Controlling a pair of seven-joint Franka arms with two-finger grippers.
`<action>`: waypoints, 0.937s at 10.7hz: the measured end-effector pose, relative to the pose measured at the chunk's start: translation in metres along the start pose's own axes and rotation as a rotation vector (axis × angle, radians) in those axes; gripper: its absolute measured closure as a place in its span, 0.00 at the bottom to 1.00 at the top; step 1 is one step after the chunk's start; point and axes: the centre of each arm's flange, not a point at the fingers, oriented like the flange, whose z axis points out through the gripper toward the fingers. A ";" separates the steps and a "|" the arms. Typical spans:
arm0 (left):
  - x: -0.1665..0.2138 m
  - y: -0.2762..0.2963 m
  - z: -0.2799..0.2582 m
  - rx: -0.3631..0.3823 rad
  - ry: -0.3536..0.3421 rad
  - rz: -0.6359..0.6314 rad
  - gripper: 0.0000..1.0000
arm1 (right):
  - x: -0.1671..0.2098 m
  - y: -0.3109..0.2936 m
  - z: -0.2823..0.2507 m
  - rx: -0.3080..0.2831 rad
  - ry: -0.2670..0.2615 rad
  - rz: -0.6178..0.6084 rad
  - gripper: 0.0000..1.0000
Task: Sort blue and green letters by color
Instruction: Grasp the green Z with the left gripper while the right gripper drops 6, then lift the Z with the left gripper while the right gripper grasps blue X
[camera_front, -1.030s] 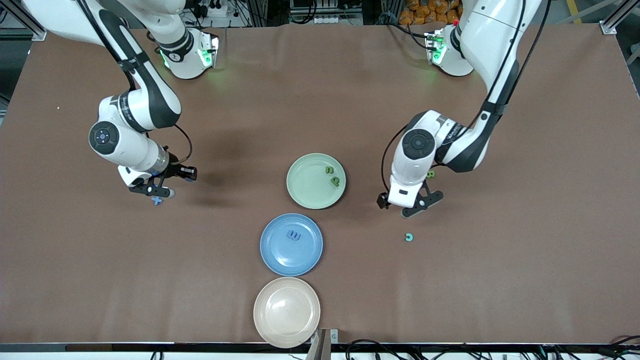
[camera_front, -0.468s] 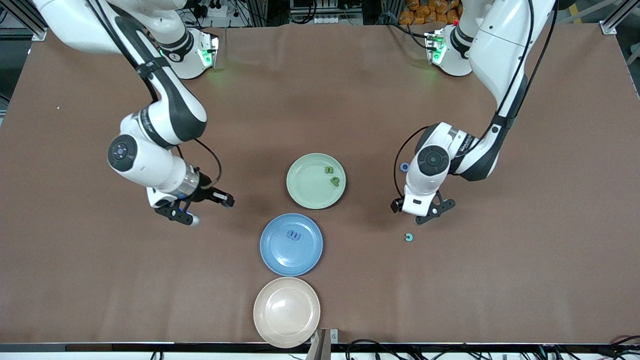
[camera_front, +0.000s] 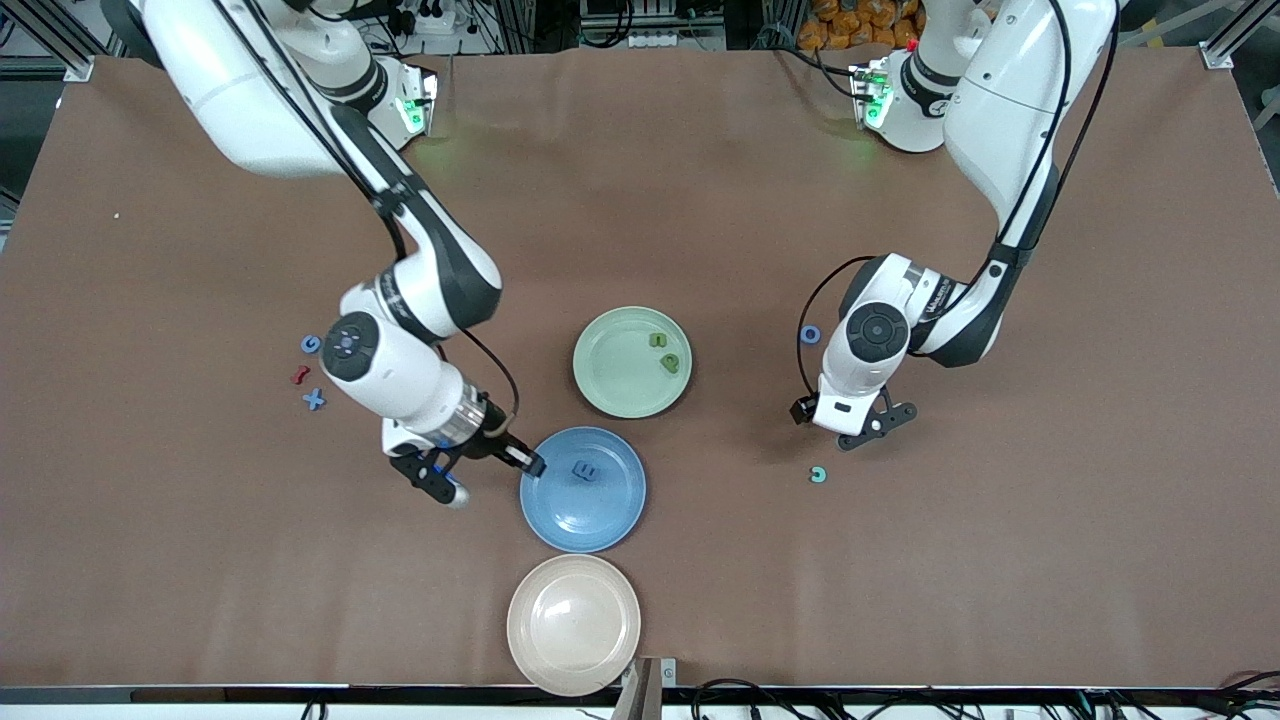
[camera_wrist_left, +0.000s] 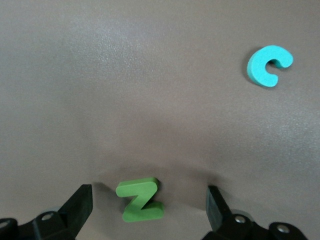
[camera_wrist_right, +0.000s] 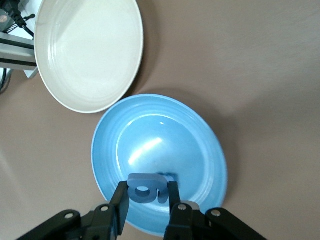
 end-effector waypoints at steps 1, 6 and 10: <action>0.000 -0.001 0.000 -0.004 0.001 0.000 0.00 | -0.003 -0.002 0.023 0.031 0.019 0.014 0.64; -0.005 0.000 -0.001 -0.015 -0.016 0.003 0.00 | 0.004 0.006 0.069 0.061 0.065 0.046 0.21; 0.002 -0.007 -0.002 -0.032 -0.029 -0.017 0.00 | 0.043 0.039 0.014 -0.194 -0.094 -0.013 0.00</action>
